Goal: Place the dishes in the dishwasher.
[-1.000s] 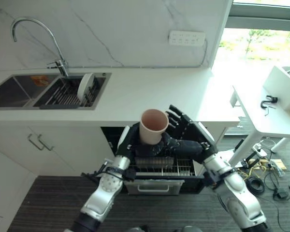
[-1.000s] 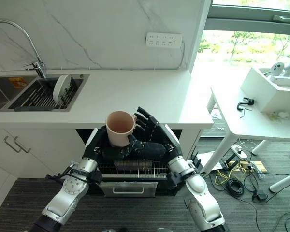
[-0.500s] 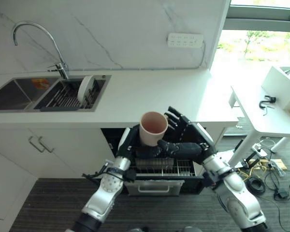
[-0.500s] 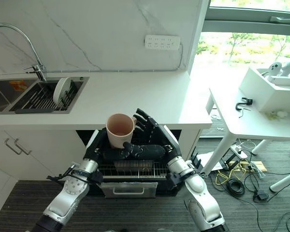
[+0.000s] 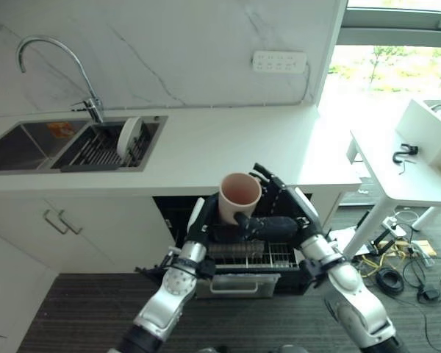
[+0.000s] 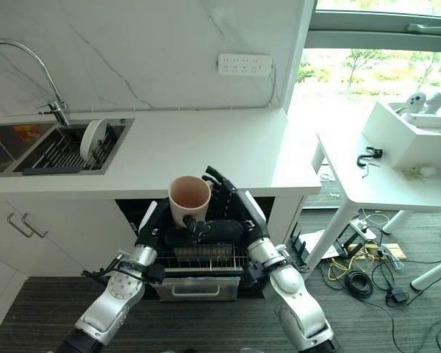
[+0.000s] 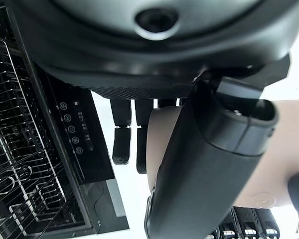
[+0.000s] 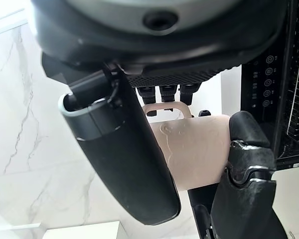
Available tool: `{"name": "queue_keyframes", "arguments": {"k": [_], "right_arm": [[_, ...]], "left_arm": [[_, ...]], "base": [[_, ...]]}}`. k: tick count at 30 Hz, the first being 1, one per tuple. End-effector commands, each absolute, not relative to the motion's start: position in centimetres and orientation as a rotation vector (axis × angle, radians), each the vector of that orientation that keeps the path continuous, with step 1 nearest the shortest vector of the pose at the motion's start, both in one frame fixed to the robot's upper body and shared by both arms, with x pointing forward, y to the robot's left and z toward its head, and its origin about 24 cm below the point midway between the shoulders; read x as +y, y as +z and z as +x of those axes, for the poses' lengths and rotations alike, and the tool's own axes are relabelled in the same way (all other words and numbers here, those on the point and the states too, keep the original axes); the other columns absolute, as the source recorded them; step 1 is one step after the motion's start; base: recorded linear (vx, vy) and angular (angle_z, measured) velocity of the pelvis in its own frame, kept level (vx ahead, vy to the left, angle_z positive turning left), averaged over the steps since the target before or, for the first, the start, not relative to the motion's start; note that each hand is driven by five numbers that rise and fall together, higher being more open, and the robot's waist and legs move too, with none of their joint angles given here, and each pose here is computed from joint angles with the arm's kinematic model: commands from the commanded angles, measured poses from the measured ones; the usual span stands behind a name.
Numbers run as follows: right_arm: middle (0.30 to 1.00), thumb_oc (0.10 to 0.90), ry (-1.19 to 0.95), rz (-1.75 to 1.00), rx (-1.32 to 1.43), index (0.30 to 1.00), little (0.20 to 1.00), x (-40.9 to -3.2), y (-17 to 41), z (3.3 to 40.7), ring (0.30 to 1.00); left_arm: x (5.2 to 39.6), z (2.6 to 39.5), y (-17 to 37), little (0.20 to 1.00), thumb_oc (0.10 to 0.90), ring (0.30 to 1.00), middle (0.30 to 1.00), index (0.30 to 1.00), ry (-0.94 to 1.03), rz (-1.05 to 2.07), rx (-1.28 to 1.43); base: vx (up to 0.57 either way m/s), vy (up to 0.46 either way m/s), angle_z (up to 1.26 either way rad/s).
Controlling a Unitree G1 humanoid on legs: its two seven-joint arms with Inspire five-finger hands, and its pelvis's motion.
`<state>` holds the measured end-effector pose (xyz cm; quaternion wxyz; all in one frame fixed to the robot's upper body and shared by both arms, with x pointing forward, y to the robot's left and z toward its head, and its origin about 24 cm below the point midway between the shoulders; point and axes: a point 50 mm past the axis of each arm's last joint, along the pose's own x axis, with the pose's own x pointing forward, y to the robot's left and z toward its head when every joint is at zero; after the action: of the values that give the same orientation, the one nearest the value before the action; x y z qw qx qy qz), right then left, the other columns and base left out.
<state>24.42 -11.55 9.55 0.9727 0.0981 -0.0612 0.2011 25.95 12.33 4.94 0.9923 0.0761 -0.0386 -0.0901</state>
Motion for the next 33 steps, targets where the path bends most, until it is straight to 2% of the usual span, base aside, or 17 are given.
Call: {"name": "queue_keyframes", "arguments": {"k": [1,11,19,26,33], "right_arm": [[0.900,0.800,0.438,0.265,-0.490,0.900,0.900,-9.7,16.3,25.0,0.900],[0.900,0.800,0.528,0.199,-0.400,0.900,0.900,-7.0,15.7,25.6,0.900],[0.900,0.800,0.523,0.173,-0.363,0.900,0.900,-6.7,15.2,26.0,0.900],[0.900,0.800,0.448,0.369,-0.336,0.900,0.900,-6.5,15.4,26.1,0.900],[0.900,0.800,0.291,0.770,-0.231,0.900,0.900,-6.1,15.0,26.5,0.900]], "left_arm": [[8.9,28.0,10.9,0.300,0.400,0.300,0.300,0.300,-0.250,0.133,-0.365],[7.2,27.9,11.7,0.300,0.400,0.300,0.300,0.300,-0.354,0.171,-0.392],[6.3,27.6,12.1,0.300,0.400,0.300,0.300,0.300,-0.455,0.293,-0.429],[5.5,27.2,11.8,0.300,0.400,0.300,0.300,0.300,-0.452,0.352,-0.459],[5.6,27.2,12.1,0.300,0.400,0.300,0.300,0.300,-0.193,0.231,-0.531]], "base": [[0.00,0.000,0.00],[0.00,0.000,0.00],[0.00,0.000,0.00],[-0.03,0.001,0.01],[-0.01,0.002,0.00]]}}
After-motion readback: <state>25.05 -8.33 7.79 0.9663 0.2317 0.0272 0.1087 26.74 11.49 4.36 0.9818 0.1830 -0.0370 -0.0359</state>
